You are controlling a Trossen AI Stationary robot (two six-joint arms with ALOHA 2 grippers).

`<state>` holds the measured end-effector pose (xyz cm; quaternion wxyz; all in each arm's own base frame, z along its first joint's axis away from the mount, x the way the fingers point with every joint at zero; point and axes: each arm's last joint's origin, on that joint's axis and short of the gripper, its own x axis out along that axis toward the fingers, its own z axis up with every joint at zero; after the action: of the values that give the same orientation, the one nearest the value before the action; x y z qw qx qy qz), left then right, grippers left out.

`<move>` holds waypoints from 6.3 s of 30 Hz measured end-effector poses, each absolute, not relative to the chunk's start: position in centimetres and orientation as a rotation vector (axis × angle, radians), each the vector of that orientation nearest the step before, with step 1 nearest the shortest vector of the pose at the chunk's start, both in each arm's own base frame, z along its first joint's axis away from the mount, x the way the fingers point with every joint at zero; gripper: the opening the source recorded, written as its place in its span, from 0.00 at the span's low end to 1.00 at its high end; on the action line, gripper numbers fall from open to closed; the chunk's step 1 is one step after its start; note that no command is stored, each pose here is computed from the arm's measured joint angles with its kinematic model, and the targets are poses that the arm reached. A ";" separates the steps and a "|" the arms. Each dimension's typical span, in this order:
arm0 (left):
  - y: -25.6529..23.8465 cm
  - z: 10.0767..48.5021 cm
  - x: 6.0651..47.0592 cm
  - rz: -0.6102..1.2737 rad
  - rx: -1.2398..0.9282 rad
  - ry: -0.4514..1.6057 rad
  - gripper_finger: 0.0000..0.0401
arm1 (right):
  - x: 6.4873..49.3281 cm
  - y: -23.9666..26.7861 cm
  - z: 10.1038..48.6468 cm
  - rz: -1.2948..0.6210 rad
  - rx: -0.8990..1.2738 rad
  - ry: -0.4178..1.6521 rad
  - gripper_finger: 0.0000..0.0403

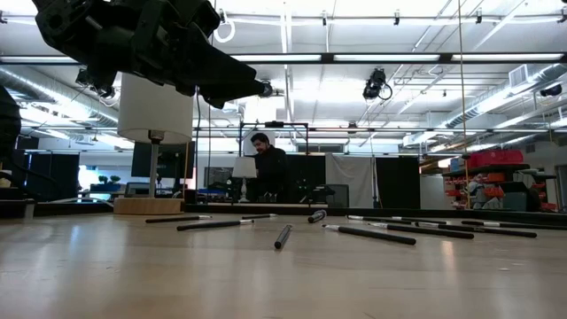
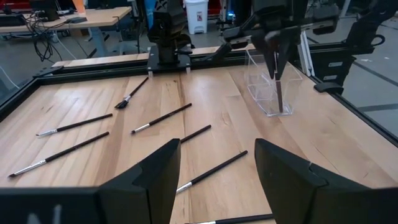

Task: Pick & Place Makeup Supplies
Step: Put the silver makeup brush into the transparent organizer

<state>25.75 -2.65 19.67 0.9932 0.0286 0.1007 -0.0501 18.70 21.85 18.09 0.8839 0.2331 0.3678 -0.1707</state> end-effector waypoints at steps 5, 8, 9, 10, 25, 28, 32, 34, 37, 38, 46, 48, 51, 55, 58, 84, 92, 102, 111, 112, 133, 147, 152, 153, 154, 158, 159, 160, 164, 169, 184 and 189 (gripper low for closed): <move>-2.6 19.7 25.7 -0.101 0.057 0.202 0.52 | 18.8 21.7 18.1 -0.374 0.499 0.766 0.17; -2.6 19.7 25.7 -0.101 0.057 0.202 0.52 | 18.7 21.6 18.1 -0.376 0.502 0.767 0.23; -2.6 19.7 25.7 -0.101 0.057 0.202 0.52 | 18.7 21.6 18.2 -0.377 0.500 0.768 0.25; -2.6 19.7 25.7 -0.100 0.057 0.201 0.52 | 18.6 21.5 18.3 -0.375 0.503 0.766 0.27; -2.7 19.9 25.8 -0.100 0.056 0.179 0.52 | 20.4 18.6 20.2 -0.436 0.454 0.690 0.41; -2.7 19.9 25.8 -0.100 0.056 0.180 0.52 | 21.4 17.9 20.3 -0.445 0.436 0.679 0.40; -2.7 19.9 25.8 -0.100 0.056 0.180 0.52 | 22.5 17.2 20.5 -0.422 0.378 0.666 0.40; -2.7 19.9 25.8 -0.100 0.056 0.180 0.52 | 23.0 16.9 20.6 -0.405 0.346 0.656 0.40; -2.7 19.9 25.8 -0.100 0.056 0.180 0.52 | 23.9 16.6 21.0 -0.373 0.316 0.623 0.40; -2.7 19.9 25.8 -0.100 0.056 0.180 0.52 | 24.2 16.5 21.2 -0.360 0.308 0.607 0.40; -2.7 19.9 25.8 -0.100 0.056 0.180 0.52 | 27.0 15.8 23.8 -0.232 0.119 0.402 0.40; -2.7 19.9 25.8 -0.100 0.055 0.181 0.52 | 27.9 14.9 24.4 -0.241 0.089 0.350 0.40; -2.7 19.9 25.8 -0.099 0.048 0.181 0.52 | 28.8 12.8 24.3 -0.316 0.101 0.358 0.40; -2.7 19.9 25.8 -0.099 0.048 0.181 0.52 | 29.6 8.9 23.2 -0.457 0.144 0.463 0.40; -2.7 19.9 25.8 -0.099 0.049 0.181 0.52 | 30.0 5.9 22.7 -0.578 0.211 0.490 0.40; -1.9 19.7 25.8 -0.047 0.046 0.197 0.52 | 36.4 -6.8 11.9 -0.952 0.438 0.484 0.60; -1.9 19.6 25.8 -0.046 0.023 0.214 0.52 | 38.0 -8.4 8.7 -0.977 0.448 0.553 0.58; -1.9 19.6 25.8 -0.046 0.023 0.214 0.52 | 38.1 -8.3 7.6 -0.987 0.419 0.658 0.35; -1.9 19.5 25.8 -0.046 0.022 0.218 0.52 | 37.8 -7.1 7.1 -0.944 0.361 0.721 0.08; -1.9 19.5 25.8 -0.045 0.018 0.224 0.52 | 37.8 -6.9 7.1 -0.937 0.353 0.725 0.08; -1.8 19.2 25.7 -0.051 0.060 0.257 0.52 | 33.7 2.6 16.2 -0.662 0.231 0.440 0.08; -1.7 16.5 28.5 -0.029 0.067 0.073 0.52 | 31.4 8.0 19.6 -0.314 0.033 -0.020 0.08; -1.1 15.8 29.2 -0.021 0.044 -0.043 0.52 | 31.2 9.3 20.6 -0.197 -0.001 -0.108 0.08; -1.1 15.8 29.3 -0.034 0.037 -0.072 0.52 | 31.1 9.5 20.7 -0.173 -0.004 -0.120 0.08; -1.0 15.8 29.3 -0.049 0.036 -0.102 0.52 | 31.1 9.6 20.8 -0.148 -0.005 -0.129 0.08; -1.0 16.1 29.3 -0.078 0.035 -0.182 0.52 | 31.0 9.8 21.2 -0.097 -0.014 -0.170 0.08; -1.0 16.2 29.4 -0.080 0.037 -0.186 0.52 | 31.0 9.8 21.3 -0.085 -0.014 -0.181 0.08; -1.1 16.3 29.5 -0.085 0.039 -0.187 0.52 | 31.0 9.8 21.4 -0.070 -0.015 -0.188 0.08; -1.1 16.9 30.1 -0.106 0.061 -0.212 0.52 | 31.0 9.9 21.7 -0.031 -0.018 -0.221 0.08; -1.2 17.9 31.1 -0.102 0.095 -0.247 0.52 | 31.0 10.0 21.7 -0.017 -0.032 -0.227 0.08; -2.3 18.7 32.1 -0.196 0.167 -0.255 0.52 | 31.0 10.1 21.9 0.030 -0.058 -0.255 0.08; -3.0 19.0 32.8 -0.221 0.177 -0.226 0.52 | 30.8 10.1 22.4 0.019 -0.083 -0.306 0.08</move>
<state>32.80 -3.05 18.95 0.9837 0.0879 -0.1122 -0.1099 30.82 10.05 22.37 0.9874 -0.0411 -0.1524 0.0092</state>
